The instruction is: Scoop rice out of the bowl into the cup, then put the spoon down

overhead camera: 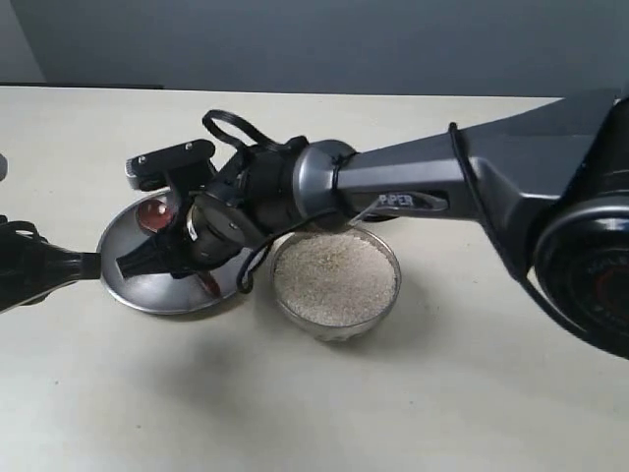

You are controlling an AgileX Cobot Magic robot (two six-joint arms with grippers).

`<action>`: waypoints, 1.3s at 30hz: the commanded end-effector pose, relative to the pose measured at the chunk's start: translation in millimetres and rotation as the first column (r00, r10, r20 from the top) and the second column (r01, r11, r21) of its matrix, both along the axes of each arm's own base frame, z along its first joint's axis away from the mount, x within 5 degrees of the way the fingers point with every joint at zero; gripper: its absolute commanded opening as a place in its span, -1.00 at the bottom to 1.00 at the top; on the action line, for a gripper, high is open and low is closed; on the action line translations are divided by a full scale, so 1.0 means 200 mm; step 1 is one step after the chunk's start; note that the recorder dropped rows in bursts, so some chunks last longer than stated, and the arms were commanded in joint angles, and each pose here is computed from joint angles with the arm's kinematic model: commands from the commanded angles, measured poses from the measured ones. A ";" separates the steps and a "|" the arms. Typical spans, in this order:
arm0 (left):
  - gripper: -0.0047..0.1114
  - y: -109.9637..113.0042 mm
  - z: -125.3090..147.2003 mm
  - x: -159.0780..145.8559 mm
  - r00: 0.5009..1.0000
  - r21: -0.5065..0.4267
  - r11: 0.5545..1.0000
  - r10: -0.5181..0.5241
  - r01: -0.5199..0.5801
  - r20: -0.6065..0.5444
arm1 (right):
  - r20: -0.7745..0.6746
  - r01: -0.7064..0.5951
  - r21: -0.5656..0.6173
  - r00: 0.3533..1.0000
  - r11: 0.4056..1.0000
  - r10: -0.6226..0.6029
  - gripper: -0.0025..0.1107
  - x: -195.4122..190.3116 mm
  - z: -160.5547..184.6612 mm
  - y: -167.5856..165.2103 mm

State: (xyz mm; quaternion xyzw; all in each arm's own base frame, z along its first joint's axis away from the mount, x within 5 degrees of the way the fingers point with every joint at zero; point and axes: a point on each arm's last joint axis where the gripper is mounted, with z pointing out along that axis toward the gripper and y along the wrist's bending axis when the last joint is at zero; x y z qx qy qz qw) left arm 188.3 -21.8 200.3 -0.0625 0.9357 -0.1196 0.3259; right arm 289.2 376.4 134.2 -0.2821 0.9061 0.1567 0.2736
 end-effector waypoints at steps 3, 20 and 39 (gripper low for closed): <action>-0.91 0.00 0.01 0.01 1.000 0.001 1.000 0.000 0.000 0.007 | 0.220 -0.084 -0.072 0.971 0.994 0.098 -0.84 0.00 0.38 -0.08; -0.91 0.00 0.01 0.01 1.000 0.003 1.000 -0.002 0.002 0.007 | 0.431 0.132 -0.215 0.902 0.968 -0.027 -0.96 -0.15 0.73 -0.52; -0.91 0.00 0.01 0.01 1.000 0.003 1.000 -0.002 0.002 0.007 | 0.493 0.350 -0.023 0.819 0.937 -0.294 -0.96 -0.66 0.61 -1.29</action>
